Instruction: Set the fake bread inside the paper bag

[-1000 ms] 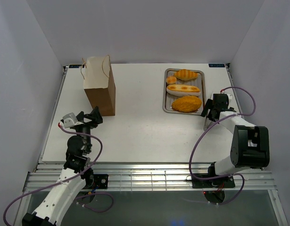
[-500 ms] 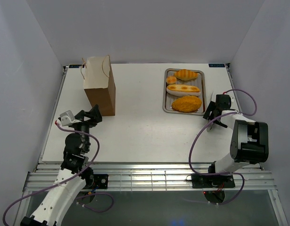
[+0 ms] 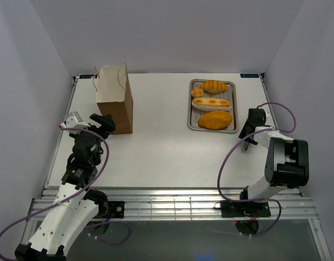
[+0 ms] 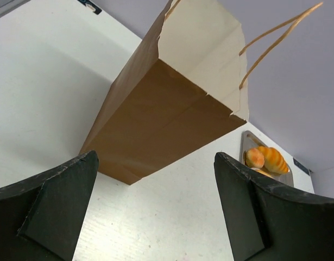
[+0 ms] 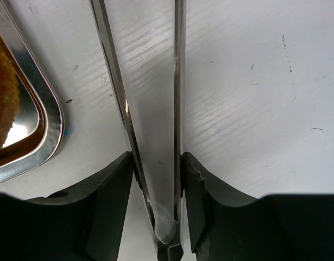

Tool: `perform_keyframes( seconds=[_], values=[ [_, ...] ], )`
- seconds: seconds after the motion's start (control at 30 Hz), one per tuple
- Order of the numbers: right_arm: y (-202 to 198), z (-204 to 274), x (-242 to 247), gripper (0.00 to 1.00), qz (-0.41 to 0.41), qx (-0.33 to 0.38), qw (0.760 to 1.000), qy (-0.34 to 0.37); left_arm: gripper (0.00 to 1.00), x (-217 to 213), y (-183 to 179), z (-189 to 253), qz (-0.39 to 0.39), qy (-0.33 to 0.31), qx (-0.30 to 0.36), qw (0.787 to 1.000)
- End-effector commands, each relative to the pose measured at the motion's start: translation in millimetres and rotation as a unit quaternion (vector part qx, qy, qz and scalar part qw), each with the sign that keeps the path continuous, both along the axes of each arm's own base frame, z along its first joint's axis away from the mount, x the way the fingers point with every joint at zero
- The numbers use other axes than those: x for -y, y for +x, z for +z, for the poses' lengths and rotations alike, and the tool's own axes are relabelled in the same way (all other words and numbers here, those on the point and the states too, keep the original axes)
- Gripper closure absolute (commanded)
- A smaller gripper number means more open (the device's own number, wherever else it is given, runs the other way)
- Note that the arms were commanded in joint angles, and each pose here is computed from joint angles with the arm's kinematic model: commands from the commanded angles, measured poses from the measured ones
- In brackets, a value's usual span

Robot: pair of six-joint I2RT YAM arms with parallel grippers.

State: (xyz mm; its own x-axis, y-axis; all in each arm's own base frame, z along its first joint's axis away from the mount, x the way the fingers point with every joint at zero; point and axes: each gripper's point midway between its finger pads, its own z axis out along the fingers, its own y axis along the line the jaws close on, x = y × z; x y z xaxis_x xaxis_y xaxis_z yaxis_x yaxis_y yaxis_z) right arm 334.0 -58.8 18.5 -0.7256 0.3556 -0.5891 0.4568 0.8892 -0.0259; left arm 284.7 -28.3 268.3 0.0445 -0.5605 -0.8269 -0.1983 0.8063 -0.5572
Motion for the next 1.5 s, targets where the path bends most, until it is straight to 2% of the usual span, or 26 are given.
perform_keyframes(
  seconds=[0.0, 0.07, 0.2, 0.3, 0.33, 0.53, 0.73, 0.97, 1.13, 1.47],
  values=[
    [-1, 7, 3, 0.54, -0.001, 0.000, 1.000, -0.007, 0.02, 5, -8, -8, -0.022, 0.009, -0.033, 0.999],
    [-2, 15, 3, 0.59, -0.002, 0.013, 1.000, -0.009, 0.02, 10, -12, -3, -0.042, 0.012, -0.023, 0.999],
    [-3, 28, 5, 0.60, -0.003, 0.027, 1.000, -0.015, 0.02, 21, -23, 5, -0.083, 0.005, 0.007, 0.996],
    [-2, 42, 0, 0.60, 0.007, 0.044, 0.999, -0.006, 0.02, 35, -36, 26, -0.141, 0.029, 0.049, 0.988],
    [-1, 51, -2, 0.63, 0.012, 0.058, 0.998, -0.003, 0.02, 37, -39, 27, -0.150, 0.033, 0.049, 0.987],
    [6, 80, -18, 0.66, 0.054, 0.085, 0.995, 0.028, 0.02, 23, -48, 47, -0.120, 0.035, 0.036, 0.992],
    [8, 102, -34, 0.66, 0.082, 0.110, 0.989, 0.058, 0.02, 39, -40, 65, -0.161, 0.052, 0.009, 0.986],
    [8, 124, -50, 0.71, 0.111, 0.136, 0.981, 0.087, 0.02, 53, -49, 98, -0.200, 0.033, 0.061, 0.977],
    [5, 135, -59, 0.70, 0.125, 0.151, 0.975, 0.101, 0.02, 43, -53, 112, -0.180, 0.039, 0.069, 0.981],
    [-3, 164, -87, 0.66, 0.168, 0.184, 0.957, 0.151, 0.02, 10, -37, 111, -0.083, 0.069, -0.011, 0.994]
  ],
)
